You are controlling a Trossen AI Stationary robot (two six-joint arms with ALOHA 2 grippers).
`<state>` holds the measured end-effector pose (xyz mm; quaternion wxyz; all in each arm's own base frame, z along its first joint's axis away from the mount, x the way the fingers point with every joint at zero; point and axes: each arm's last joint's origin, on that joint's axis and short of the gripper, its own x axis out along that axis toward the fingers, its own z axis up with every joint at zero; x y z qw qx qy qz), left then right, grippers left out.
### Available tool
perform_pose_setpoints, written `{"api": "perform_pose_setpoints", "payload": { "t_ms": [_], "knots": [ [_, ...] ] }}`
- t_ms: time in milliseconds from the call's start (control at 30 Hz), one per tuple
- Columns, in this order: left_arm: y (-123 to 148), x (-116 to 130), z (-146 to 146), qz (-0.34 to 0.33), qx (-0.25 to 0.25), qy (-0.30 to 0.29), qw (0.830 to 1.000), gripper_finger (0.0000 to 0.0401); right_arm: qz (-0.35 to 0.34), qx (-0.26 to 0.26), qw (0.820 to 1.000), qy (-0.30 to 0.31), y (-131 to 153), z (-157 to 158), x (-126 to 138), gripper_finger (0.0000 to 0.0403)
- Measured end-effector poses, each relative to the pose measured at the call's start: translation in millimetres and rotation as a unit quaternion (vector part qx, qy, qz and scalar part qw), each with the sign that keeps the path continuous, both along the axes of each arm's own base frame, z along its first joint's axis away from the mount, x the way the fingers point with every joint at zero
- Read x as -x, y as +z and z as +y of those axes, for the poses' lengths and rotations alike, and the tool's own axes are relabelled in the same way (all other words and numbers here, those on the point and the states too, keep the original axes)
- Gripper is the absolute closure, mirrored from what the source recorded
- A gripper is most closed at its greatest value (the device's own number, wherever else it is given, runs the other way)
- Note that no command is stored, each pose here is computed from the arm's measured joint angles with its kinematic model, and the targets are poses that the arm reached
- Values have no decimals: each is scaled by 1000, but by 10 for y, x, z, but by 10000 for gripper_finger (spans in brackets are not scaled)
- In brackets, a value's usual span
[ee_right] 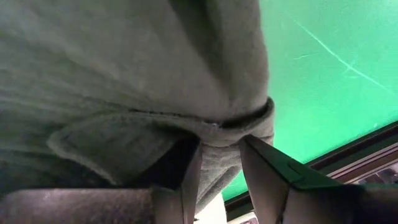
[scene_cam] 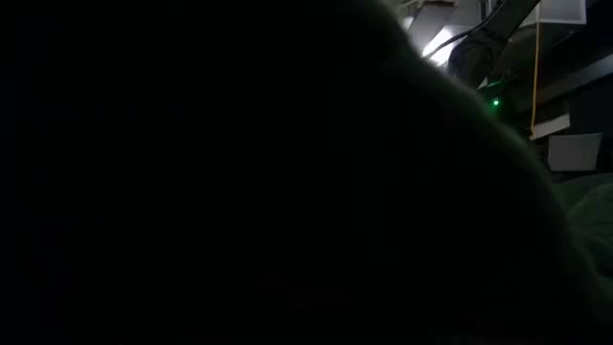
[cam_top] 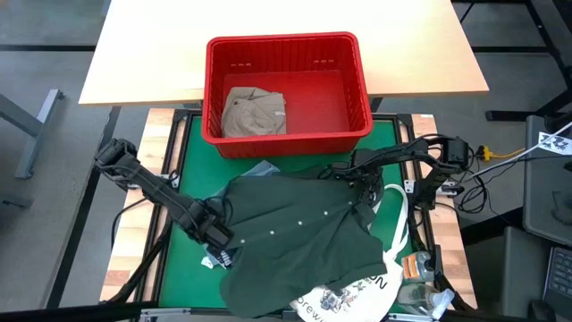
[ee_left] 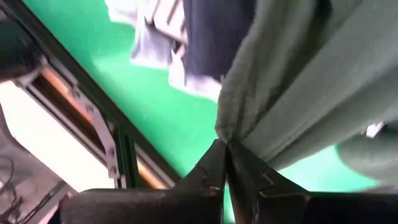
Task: Fold Laundry from Bin
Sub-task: Fold the dark green polo shirt
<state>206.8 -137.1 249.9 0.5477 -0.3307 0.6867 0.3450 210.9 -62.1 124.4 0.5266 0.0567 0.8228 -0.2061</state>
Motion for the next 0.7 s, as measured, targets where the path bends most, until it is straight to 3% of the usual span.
{"api": "perform_pose_setpoints", "payload": {
  "t_ms": [100,300,433,700],
  "knots": [
    [1,44,-68,4,9,-16,1000,388,0,0,1000,0,1,0,-1,285],
    [-4,81,-145,-40,-39,-49,997,355,0,0,1000,0,1,0,0,285],
    [-6,52,-131,-66,-65,-45,995,320,1,0,1000,0,1,0,0,285],
    [-8,1,-116,-85,-64,-42,993,263,5,2,1000,2,4,0,7,285]
  ]
}}
